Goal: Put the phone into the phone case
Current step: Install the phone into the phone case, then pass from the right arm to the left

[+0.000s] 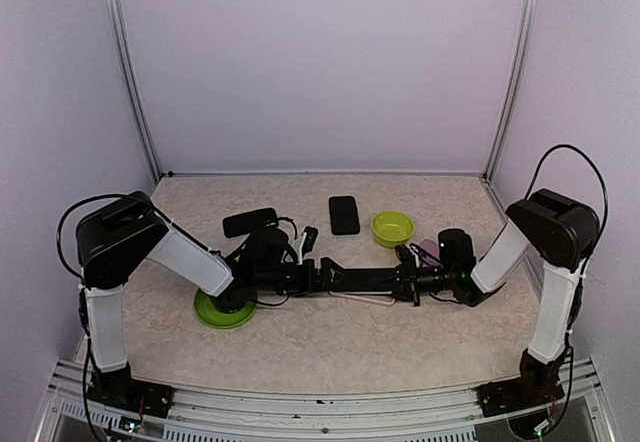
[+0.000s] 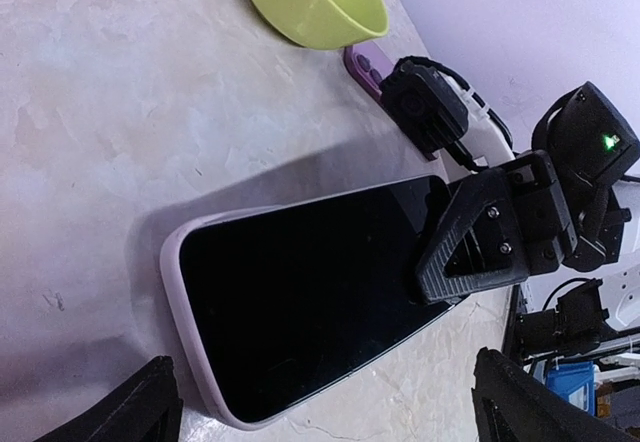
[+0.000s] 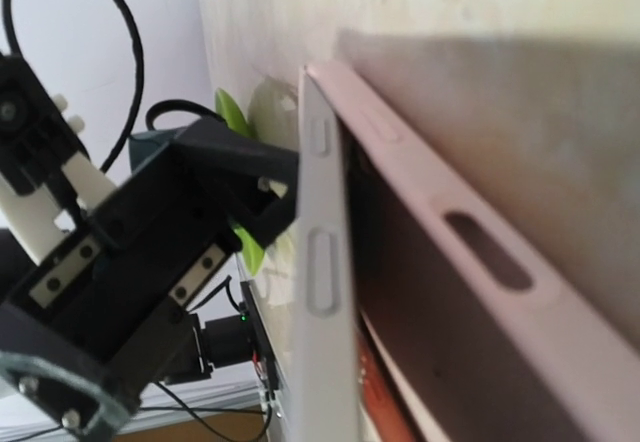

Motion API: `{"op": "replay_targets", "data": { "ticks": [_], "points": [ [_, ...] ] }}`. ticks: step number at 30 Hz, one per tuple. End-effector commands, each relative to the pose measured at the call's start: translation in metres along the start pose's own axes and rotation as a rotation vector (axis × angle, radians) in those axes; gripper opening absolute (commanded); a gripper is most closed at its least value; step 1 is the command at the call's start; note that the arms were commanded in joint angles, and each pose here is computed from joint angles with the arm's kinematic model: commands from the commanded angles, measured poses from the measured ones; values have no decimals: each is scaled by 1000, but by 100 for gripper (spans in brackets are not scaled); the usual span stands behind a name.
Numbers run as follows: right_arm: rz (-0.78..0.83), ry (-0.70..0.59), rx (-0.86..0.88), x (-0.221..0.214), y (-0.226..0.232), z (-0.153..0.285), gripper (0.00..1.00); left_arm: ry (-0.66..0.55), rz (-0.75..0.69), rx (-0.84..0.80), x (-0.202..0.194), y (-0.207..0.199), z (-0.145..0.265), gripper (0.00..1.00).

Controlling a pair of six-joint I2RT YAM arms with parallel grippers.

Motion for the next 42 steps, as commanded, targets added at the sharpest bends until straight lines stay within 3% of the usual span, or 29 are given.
{"op": "replay_targets", "data": {
  "ticks": [1, 14, 24, 42],
  "points": [
    [129, 6, 52, -3, 25, 4, 0, -4, 0, -26, 7, -8, 8, 99],
    [360, -25, 80, -9, 49, 15, 0, 30, -7, -132, 14, -28, 9, 99],
    [506, 22, 66, -19, 63, 4, 0, 86, -45, -320, 16, -62, 15, 90],
    [551, 102, 149, -30, 70, -3, 0, 127, -78, -502, 7, -87, 26, 63]
  ]
}}
Point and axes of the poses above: each gripper's point midway between its finger pads, its own z axis back along the fingers, its own y axis along the line the jaws close on, x = y × z, the point moved 8 cm from there along z, back along the fingers, and after that the axes turned 6 degrees about z, right-handed, at the moved point
